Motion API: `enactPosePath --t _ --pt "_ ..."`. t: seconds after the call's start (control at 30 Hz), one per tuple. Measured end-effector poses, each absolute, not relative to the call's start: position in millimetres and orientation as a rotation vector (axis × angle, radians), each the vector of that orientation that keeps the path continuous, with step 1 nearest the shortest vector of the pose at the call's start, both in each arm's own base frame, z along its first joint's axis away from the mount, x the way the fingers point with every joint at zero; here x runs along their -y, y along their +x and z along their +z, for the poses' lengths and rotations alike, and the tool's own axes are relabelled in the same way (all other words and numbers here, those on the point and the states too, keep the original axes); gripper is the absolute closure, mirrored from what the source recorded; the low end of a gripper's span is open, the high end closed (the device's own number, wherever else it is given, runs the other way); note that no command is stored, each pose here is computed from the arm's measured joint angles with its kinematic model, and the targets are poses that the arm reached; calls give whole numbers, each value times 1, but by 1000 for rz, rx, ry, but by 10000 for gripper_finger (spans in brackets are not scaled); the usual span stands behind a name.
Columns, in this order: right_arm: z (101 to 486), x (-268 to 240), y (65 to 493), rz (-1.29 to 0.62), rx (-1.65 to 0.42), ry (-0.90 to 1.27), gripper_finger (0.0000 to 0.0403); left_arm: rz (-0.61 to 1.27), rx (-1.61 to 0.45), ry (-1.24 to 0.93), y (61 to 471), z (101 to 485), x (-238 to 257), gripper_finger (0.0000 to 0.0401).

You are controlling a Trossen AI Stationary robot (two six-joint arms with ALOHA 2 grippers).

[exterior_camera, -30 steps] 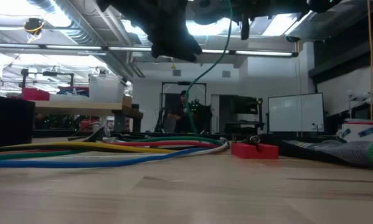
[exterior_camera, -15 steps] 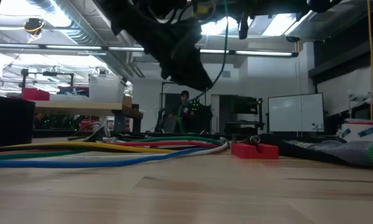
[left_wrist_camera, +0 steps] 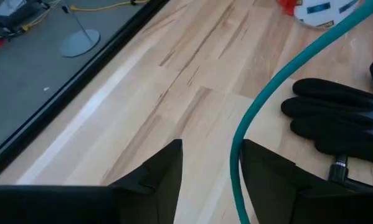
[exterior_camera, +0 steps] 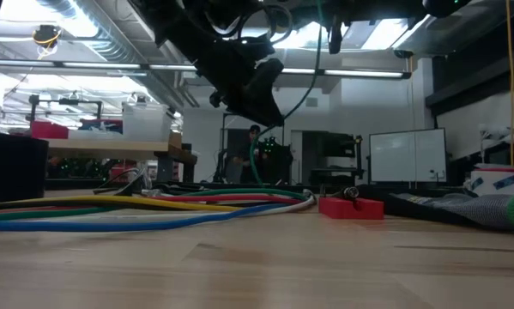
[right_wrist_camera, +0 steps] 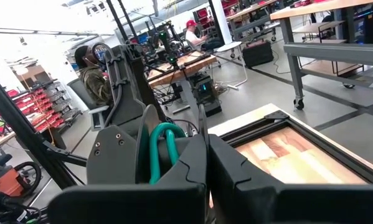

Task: Coil cords
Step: Coil the green wire on the spool

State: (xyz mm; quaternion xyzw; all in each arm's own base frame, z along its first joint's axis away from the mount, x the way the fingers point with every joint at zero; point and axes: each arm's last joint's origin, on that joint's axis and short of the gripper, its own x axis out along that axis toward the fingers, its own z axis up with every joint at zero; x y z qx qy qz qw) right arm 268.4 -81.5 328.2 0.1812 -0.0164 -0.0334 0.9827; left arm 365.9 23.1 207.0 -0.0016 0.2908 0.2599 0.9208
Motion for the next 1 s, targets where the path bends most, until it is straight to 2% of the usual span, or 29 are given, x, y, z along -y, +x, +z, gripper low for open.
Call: enactPosePath --t 0.63,0.73,0.93,1.0 --pt "334 81 268 -24 81 348 400 530 -597 -6 366 207 -22 257" --pt "335 80 267 -24 84 349 400 536 -606 -20 365 206 -22 282" --pt "339 79 262 -21 93 343 400 552 -651 -48 362 202 -22 375" --pt "341 78 260 -4 93 341 400 557 -665 -53 361 201 -22 392"
